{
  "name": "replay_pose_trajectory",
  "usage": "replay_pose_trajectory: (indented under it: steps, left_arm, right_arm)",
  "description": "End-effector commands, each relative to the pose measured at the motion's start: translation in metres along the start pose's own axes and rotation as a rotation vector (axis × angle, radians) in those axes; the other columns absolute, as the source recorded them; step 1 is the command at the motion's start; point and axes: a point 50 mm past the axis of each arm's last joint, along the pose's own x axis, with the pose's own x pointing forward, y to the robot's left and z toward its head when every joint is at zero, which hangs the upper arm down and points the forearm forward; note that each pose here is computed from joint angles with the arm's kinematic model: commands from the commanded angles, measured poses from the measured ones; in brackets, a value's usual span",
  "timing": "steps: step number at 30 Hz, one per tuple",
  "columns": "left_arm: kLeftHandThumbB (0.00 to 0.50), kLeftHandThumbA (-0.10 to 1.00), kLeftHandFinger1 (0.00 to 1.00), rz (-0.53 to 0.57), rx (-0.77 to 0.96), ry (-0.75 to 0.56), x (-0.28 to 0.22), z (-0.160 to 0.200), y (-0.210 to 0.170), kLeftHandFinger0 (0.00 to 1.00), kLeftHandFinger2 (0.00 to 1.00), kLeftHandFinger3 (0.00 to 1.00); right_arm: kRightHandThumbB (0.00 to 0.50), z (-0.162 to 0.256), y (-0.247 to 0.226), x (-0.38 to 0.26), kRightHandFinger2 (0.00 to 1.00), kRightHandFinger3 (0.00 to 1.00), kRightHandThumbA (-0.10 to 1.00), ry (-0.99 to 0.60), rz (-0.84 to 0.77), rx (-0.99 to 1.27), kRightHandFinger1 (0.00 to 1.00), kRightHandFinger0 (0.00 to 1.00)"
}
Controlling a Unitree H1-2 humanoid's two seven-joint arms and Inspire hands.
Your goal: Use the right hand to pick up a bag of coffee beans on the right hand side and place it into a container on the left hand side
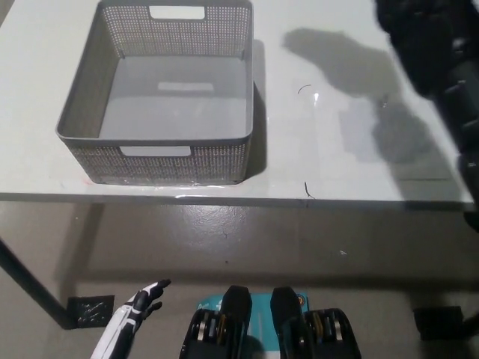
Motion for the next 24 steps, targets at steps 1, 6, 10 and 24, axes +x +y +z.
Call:
replay_pose_trajectory:
  steps: [1, 6, 10, 24]
  left_arm:
    - [0.192, 1.0, 1.0, -0.015, 0.021, -0.037, -0.002, 0.004, -0.002, 1.0, 1.0, 1.0]
    - [0.168, 1.0, 1.0, -0.022, 0.018, -0.037, -0.001, 0.005, -0.003, 1.0, 1.0, 1.0]
    - [0.166, 1.0, 1.0, -0.027, 0.013, -0.033, -0.004, 0.004, -0.006, 1.0, 1.0, 1.0]
    - [0.156, 1.0, 1.0, -0.041, -0.003, -0.052, 0.001, 0.009, -0.005, 1.0, 1.0, 1.0]
  right_arm:
    - [0.182, 0.074, -0.034, 0.03, 0.83, 0.96, -0.1, -0.158, -0.15, 0.091, 0.42, 0.0]
    - [0.152, 0.104, -0.002, 0.027, 0.76, 0.85, -0.1, -0.193, -0.126, 0.138, 0.26, 0.0]
    - [0.154, 0.115, 0.021, 0.021, 0.77, 0.9, -0.1, -0.184, -0.09, 0.162, 0.29, 0.0]
    - [0.188, 0.092, 0.087, -0.008, 0.82, 0.86, -0.1, -0.075, 0.043, 0.121, 0.39, 0.0]
